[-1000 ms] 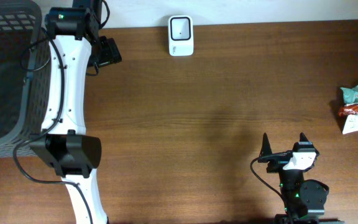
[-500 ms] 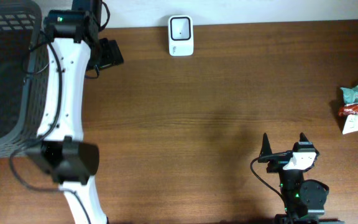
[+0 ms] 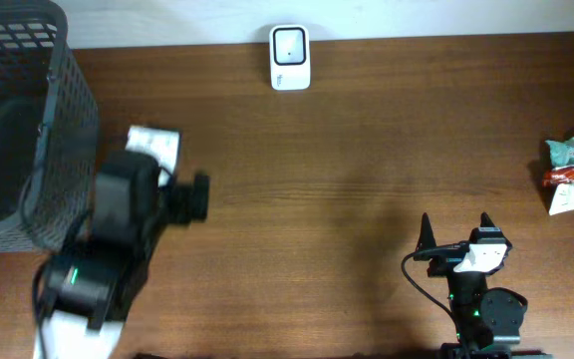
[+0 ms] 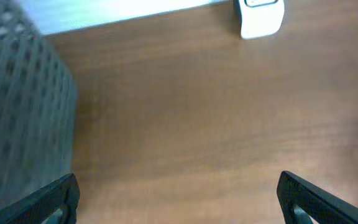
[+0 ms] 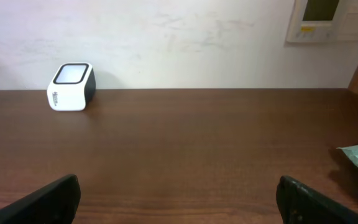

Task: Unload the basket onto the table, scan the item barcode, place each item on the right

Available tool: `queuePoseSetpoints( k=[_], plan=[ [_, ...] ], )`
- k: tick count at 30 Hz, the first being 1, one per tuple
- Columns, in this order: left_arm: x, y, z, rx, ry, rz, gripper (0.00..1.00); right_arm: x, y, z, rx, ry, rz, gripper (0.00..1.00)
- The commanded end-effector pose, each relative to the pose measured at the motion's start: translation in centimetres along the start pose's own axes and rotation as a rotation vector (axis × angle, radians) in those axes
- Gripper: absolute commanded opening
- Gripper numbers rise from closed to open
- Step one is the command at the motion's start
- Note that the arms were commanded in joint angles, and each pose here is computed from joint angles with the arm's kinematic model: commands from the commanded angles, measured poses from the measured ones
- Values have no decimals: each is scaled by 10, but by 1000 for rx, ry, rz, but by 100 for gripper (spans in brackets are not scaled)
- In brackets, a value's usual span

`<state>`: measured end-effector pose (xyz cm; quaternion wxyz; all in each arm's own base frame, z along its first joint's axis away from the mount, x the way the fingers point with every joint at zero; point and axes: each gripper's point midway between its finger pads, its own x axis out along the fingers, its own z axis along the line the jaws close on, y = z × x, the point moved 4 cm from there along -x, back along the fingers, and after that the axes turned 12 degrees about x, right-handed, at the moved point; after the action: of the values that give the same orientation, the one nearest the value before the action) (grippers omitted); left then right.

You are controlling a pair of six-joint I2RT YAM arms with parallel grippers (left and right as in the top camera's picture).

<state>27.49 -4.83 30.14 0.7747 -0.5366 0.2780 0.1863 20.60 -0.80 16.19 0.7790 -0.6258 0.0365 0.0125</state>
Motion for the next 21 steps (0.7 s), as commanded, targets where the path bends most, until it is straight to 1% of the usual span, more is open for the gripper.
queuePoseSetpoints(
  k=[1, 5, 7, 8, 11, 12, 15, 21],
  plan=[
    [-32, 40, 2, 11, -33, -73, 99, 0, 3, 1, 11, -8, 6, 99],
    [-41, 74, 9, -33, -76, -94, 99, 0, 3, 1, 11, -8, 6, 99],
    [-39, 97, 8, -81, -63, -102, 99, 0, 3, 1, 11, -8, 6, 99],
    [-38, 103, 8, -88, -60, -123, 99, 0, 3, 1, 11, -8, 6, 99],
    [-36, 100, 5, -7, -73, -325, 99, 0, 3, 1, 11, -8, 6, 99],
    [-35, 98, 6, -10, -103, -405, 99, 0, 3, 1, 11, -8, 6, 99],
    [-31, 98, 4, 1, -120, -553, 99, 0, 3, 1, 11, -8, 6, 98],
    [-23, 110, 1, 22, -193, -749, 99, 0, 3, 1, 11, -8, 6, 99]
  ],
)
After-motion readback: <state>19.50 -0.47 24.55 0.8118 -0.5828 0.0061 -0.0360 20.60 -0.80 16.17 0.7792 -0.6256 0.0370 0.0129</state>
